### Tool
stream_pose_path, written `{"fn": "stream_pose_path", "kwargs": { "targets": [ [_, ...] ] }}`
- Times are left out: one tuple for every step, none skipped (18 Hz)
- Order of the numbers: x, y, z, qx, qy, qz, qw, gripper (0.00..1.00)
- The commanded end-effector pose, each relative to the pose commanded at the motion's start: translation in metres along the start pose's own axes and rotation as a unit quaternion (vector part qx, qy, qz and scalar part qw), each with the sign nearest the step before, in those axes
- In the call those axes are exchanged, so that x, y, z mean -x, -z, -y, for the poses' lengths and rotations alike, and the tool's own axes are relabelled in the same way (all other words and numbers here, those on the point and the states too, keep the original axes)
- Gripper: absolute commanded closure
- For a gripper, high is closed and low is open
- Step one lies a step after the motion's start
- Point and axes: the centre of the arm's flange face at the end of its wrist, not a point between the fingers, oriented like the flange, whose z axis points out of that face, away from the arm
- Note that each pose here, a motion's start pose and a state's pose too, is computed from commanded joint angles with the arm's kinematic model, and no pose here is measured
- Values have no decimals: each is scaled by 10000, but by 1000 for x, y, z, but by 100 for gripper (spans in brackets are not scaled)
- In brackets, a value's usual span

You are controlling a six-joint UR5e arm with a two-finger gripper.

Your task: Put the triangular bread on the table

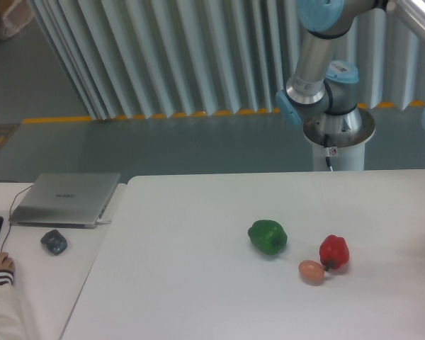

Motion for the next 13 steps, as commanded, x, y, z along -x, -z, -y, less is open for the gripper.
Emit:
{"fn": "stream_pose_path", "kwargs": {
  "targets": [
    [-3,0,-5,-163,58,48,9998,79],
    [-7,5,-6,-355,120,149,9992,79],
    [-12,12,-8,-550,191,246,9980,79],
    [-17,17,-9,-680,231,278,9970,79],
    [-19,20,-8,-744,248,259,9966,79],
    [-22,22,-6,-787,249,215,9964,79],
    [-25,28,-4,-802,257,196,9963,79],
    [-28,33,-1,-826,257,176,9961,79],
    [-30,37,1,-875,281,172,9956,79],
    [-29,41,1,-958,384,196,9945,79],
    [-28,45,0,-1066,473,212,9930,79],
    [-30,48,-4,-1209,550,224,9909,79],
    [-32,52,-9,-1352,621,239,9886,79]
  ]
}}
